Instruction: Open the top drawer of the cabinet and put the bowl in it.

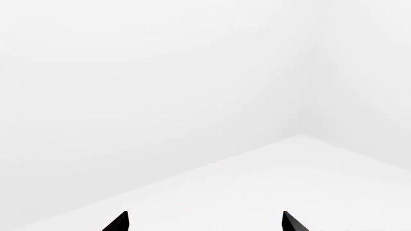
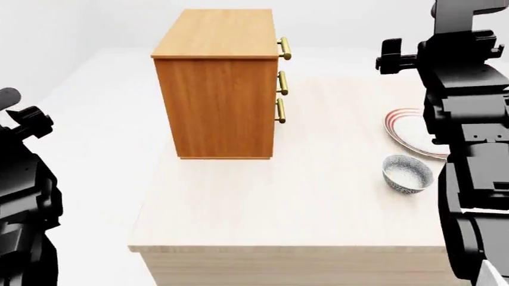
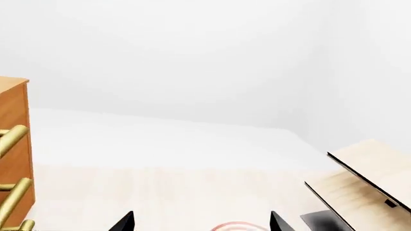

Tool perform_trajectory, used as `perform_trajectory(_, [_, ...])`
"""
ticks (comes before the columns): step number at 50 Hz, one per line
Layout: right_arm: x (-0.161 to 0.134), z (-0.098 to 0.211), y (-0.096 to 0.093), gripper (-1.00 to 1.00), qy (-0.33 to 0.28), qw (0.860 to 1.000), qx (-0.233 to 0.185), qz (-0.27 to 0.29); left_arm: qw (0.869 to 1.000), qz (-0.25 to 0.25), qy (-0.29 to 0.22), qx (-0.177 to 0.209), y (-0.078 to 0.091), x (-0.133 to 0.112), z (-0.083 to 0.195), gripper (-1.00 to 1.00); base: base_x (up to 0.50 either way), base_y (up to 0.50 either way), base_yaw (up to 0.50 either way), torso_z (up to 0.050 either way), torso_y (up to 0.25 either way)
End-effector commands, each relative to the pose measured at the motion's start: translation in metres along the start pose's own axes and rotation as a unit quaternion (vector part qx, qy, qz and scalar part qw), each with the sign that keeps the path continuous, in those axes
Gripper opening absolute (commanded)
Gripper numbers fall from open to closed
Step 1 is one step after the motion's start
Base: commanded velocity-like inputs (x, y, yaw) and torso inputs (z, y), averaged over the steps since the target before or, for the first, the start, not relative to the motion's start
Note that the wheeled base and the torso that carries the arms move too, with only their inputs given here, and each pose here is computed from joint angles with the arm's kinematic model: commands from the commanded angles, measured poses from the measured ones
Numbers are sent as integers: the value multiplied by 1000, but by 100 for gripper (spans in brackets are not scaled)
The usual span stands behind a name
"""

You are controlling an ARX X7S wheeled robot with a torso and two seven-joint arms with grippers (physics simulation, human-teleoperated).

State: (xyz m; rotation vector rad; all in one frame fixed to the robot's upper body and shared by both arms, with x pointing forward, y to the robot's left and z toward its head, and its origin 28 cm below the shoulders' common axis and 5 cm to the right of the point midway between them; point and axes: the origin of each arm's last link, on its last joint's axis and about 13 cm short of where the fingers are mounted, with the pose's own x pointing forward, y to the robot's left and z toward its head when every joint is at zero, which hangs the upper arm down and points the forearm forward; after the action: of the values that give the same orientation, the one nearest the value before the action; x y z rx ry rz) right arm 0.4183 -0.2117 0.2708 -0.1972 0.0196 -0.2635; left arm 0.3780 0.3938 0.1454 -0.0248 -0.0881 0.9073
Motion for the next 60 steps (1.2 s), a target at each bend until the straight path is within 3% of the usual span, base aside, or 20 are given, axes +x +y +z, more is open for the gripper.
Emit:
perform_trajectory(1, [1,-11,-2,100,10,1000,12,-8,1000,1,4,14,3,4,6,100,0,0,0,0,0])
perform_trajectory(11, [4,-25,-3,100,24,999,11,-19,1000,6,9,14,7,6,6,100,0,0,0,0,0])
perform_trajectory(23, [4,-18,-3,100,31,999,16,-11,1000,4,10,16,6,5,5,100,0,0,0,0,0])
perform_trajectory(33, [3,-15,0,100,42,999,34,12,1000,6,11,18,8,6,4,100,490,0,0,0,0])
perform_trajectory(60, [2,-15,-3,100,40,999,34,8,1000,10,8,18,8,7,5,100,500,0,0,0,0])
